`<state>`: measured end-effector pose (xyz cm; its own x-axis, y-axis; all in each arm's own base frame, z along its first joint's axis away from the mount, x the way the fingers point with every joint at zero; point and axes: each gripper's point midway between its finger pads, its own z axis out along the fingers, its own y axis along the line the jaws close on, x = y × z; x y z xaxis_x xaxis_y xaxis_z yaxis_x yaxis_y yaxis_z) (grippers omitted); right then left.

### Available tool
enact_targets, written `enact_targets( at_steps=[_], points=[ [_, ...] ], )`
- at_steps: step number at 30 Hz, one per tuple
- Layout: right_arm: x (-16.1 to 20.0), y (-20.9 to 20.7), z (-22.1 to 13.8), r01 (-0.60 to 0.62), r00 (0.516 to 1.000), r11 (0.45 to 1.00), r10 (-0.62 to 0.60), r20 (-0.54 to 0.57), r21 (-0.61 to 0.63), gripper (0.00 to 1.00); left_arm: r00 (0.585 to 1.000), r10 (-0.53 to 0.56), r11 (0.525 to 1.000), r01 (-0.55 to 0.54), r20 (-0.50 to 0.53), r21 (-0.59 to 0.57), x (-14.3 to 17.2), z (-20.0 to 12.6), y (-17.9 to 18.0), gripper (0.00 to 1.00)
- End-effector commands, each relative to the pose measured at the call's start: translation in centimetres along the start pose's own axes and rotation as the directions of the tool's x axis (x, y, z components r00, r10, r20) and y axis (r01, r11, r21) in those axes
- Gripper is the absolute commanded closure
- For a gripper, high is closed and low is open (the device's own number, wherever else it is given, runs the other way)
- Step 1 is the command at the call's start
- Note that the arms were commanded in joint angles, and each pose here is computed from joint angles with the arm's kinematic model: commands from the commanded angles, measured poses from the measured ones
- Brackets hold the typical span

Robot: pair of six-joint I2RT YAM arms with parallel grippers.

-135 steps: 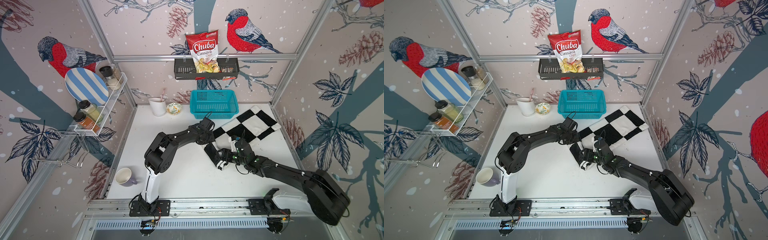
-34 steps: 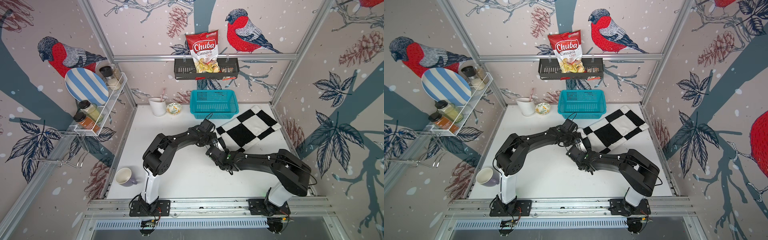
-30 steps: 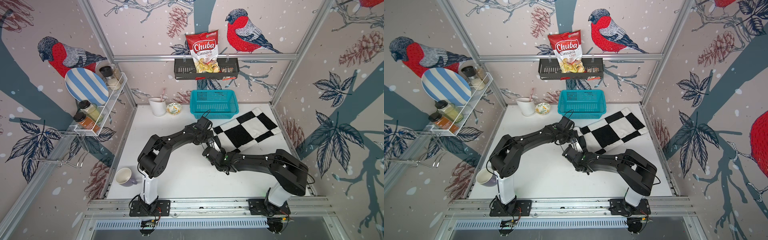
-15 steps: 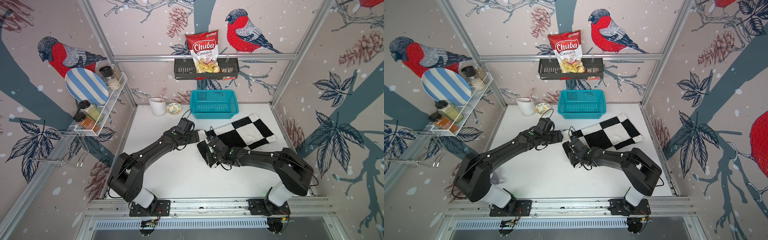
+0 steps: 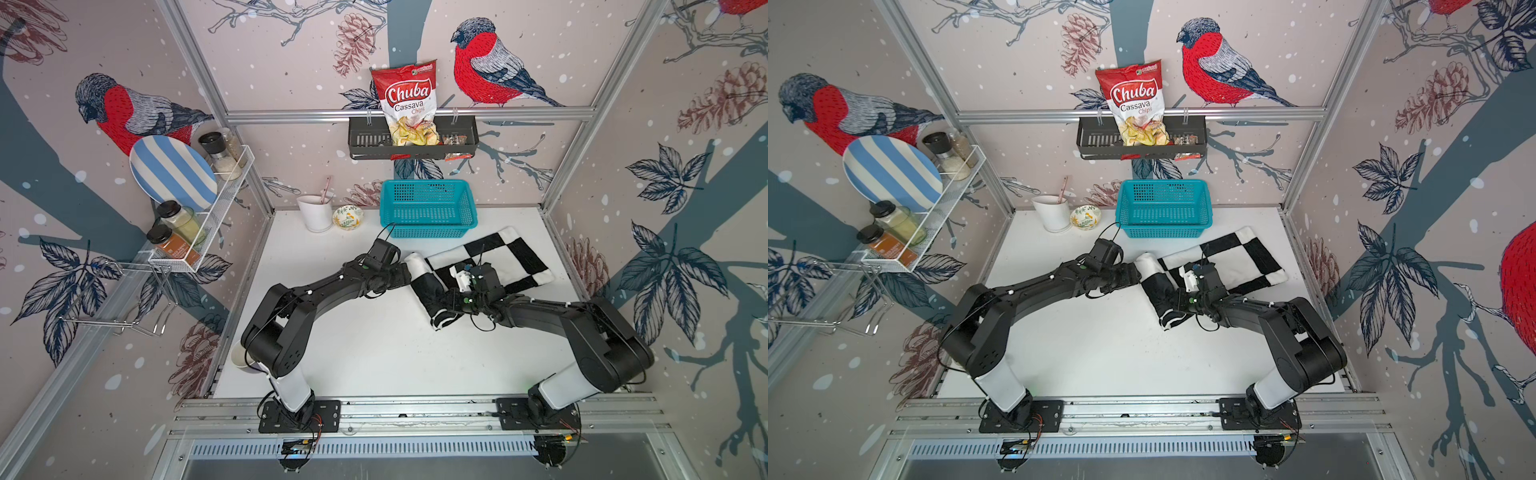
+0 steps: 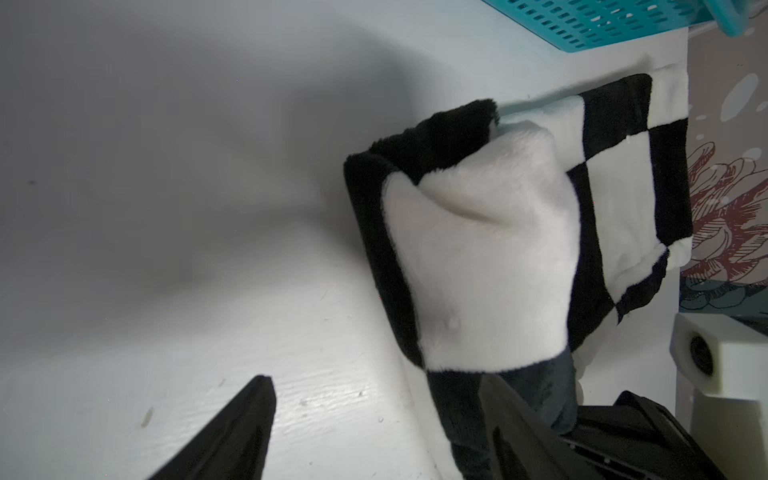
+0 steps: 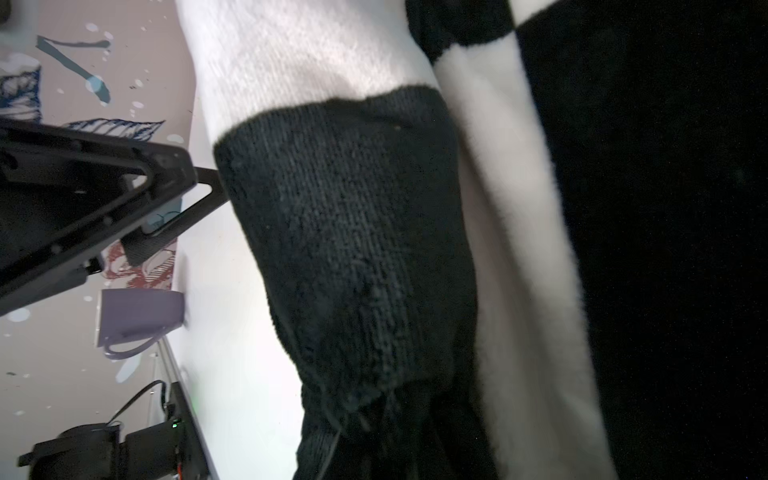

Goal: Roll up the pillowcase
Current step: Roll the pillowcase at the center of the board.

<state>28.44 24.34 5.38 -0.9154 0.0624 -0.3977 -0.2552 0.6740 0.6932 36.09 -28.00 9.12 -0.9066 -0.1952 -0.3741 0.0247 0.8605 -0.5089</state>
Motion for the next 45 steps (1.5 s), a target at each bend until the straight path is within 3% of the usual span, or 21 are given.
enact_targets(
  at_steps=[1,4,5,8,12,14,18,21,24,27,29,33,37,38,43,45],
  points=[
    [0.2,0.0,-0.4,-0.049,0.999,0.997,0.048,-0.015,-0.054,1.00,1.000,0.022,0.998,-0.022,0.009,0.054,-1.0,1.5,-2.5,0.19],
    [0.3,-0.3,-0.9,-0.065,0.998,0.996,0.065,-0.001,-0.057,1.00,0.999,0.026,0.999,-0.025,-0.026,0.026,-0.6,3.6,-2.5,0.20],
    [0.3,-0.5,-0.9,-0.055,0.998,0.998,0.056,0.005,-0.032,0.93,0.999,0.028,1.000,-0.028,-0.043,0.013,-0.4,4.3,-2.3,0.22],
    [0.1,-0.7,-1.3,0.008,1.000,0.998,-0.010,0.027,0.068,0.58,0.996,0.033,0.999,-0.036,-0.079,-0.036,0.3,5.7,-1.7,0.30],
    [-0.8,-0.3,-2.4,0.122,0.989,0.961,-0.139,0.055,0.248,0.33,0.996,0.039,0.998,-0.043,-0.086,-0.055,0.5,6.2,-1.5,0.37],
    [-1.4,-0.1,-3.3,0.188,0.970,0.902,-0.233,0.071,0.388,0.32,0.995,0.043,0.997,-0.048,-0.087,-0.054,0.5,6.3,-1.6,0.39],
    [-2.7,1.1,-5.9,0.302,0.882,0.677,-0.466,0.074,0.671,0.29,0.995,0.053,0.997,-0.058,-0.089,-0.058,0.4,6.2,-1.6,0.40],
    [-2.3,2.5,-5.8,0.393,0.808,0.539,-0.590,0.000,0.745,0.24,0.995,0.057,0.996,-0.062,-0.087,-0.058,0.3,6.2,-1.6,0.40],
    [-1.4,3.5,-4.9,0.458,0.747,0.434,-0.661,-0.071,0.776,0.19,0.994,0.058,0.997,-0.062,-0.088,-0.053,0.3,6.3,-1.7,0.40],
    [-0.2,4.5,-3.1,0.529,0.719,0.438,-0.686,-0.109,0.727,0.18,0.994,0.057,0.997,-0.062,-0.089,-0.054,0.3,6.4,-1.7,0.40],
    [0.9,4.9,-2.0,0.578,0.688,0.422,-0.712,-0.139,0.698,0.12,0.994,0.055,0.997,-0.061,-0.091,-0.057,0.3,6.5,-1.6,0.39],
    [2.7,2.3,0.1,0.612,0.693,0.371,-0.677,-0.248,0.699,0.08,0.994,0.055,0.996,-0.061,-0.094,-0.060,0.4,6.4,-1.5,0.39],
    [4.0,0.5,1.5,0.624,0.697,0.330,-0.644,-0.315,0.708,0.13,0.994,0.055,0.996,-0.061,-0.092,-0.064,0.4,6.3,-1.3,0.38],
    [4.1,0.2,1.6,0.616,0.705,0.325,-0.634,-0.318,0.717,0.22,0.994,0.055,0.996,-0.061,-0.093,-0.065,0.4,6.3,-1.3,0.38],
    [5.2,1.2,3.0,0.639,0.708,0.376,-0.628,-0.322,0.672,0.95,0.996,0.052,0.996,-0.056,-0.068,-0.068,-0.6,5.0,-0.8,0.30],
    [5.6,2.9,3.7,0.642,0.713,0.421,-0.635,-0.297,0.640,1.00,0.998,0.053,0.995,-0.056,-0.042,-0.078,-1.7,3.6,-0.4,0.20]
  ],
)
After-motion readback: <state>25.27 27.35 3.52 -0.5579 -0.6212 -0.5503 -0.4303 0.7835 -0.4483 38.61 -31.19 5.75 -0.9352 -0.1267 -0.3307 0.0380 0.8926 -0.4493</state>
